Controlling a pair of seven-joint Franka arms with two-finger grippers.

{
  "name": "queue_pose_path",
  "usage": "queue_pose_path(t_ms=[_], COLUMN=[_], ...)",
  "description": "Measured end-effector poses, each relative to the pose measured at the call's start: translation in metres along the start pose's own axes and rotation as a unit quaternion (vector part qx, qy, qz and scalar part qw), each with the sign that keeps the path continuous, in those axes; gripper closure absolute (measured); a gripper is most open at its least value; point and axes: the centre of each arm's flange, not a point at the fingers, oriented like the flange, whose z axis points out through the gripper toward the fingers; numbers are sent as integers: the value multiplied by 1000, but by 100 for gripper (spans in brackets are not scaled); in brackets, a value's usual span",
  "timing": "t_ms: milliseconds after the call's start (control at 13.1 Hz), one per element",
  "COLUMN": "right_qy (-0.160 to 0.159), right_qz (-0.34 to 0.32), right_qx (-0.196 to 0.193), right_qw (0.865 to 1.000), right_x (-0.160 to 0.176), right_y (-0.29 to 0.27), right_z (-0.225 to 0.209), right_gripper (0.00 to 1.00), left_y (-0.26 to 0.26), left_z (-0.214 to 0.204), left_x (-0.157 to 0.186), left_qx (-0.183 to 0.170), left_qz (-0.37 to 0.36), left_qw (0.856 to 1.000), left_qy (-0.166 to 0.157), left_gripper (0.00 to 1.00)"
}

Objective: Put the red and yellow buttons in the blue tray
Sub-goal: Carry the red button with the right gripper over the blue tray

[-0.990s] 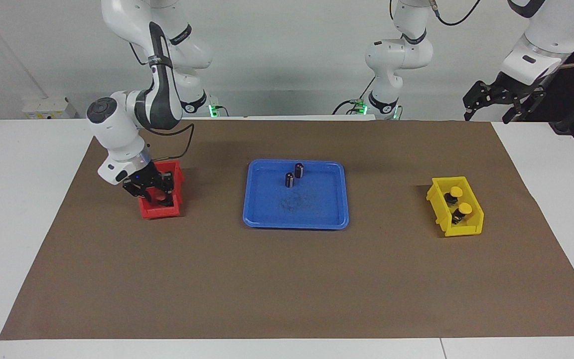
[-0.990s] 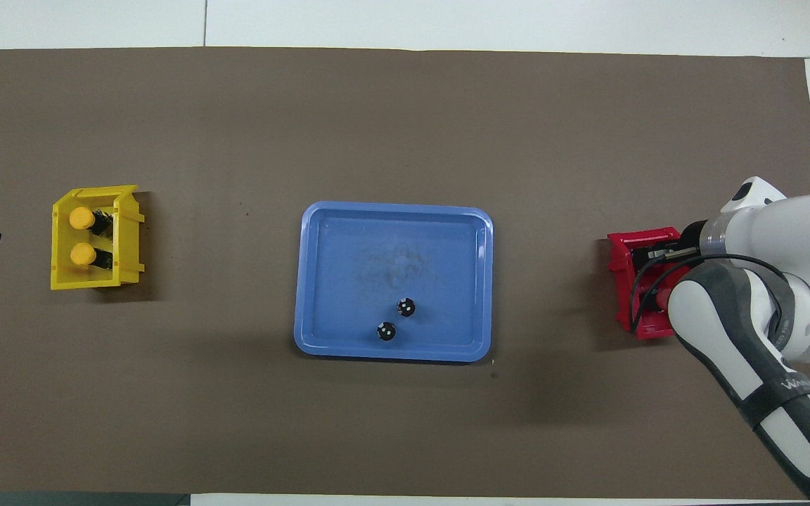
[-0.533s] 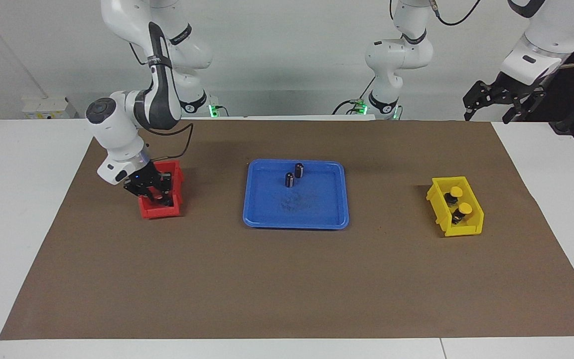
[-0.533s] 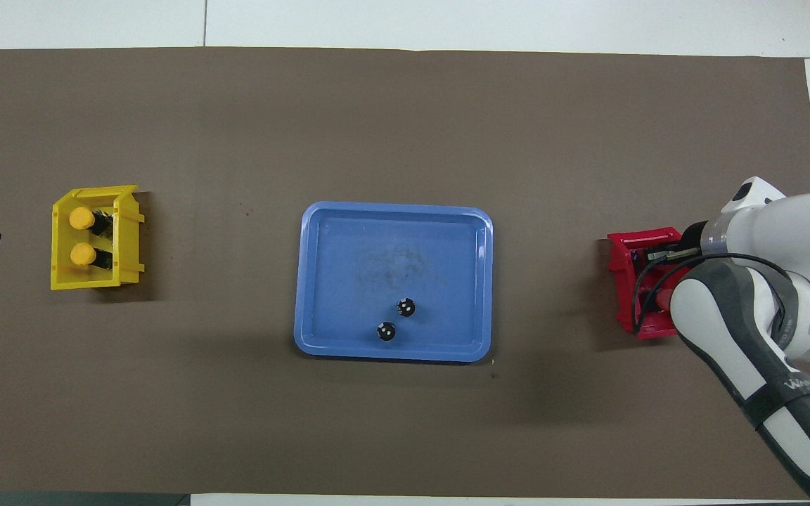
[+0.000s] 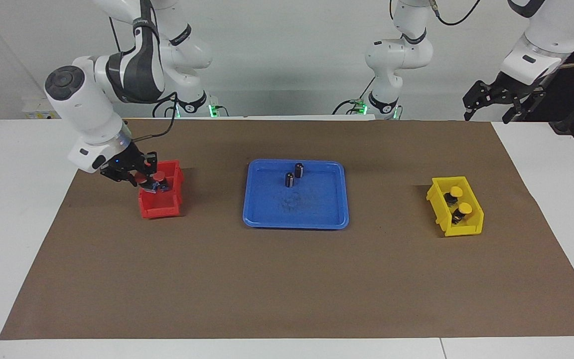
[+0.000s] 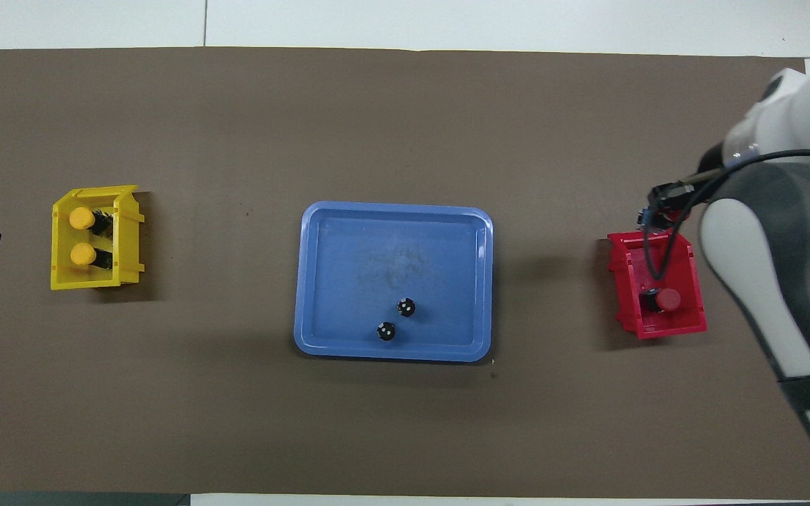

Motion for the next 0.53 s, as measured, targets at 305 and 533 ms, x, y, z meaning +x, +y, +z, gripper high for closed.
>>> queue_pose_path(t_ms=[305,533], right_qy=[14,19], right_qz=[77,103], right_qx=[3,13], right_qw=[997,994], right_x=[2,-2], right_y=[-193,-261], right_z=[55,104], right_gripper=[59,59], left_y=[0,0], left_z=[0,0], left_x=[0,0], left_qx=[0,0], left_qz=[0,0], left_qw=[1000,1000], left_qy=[0,0], left_gripper=[0,0])
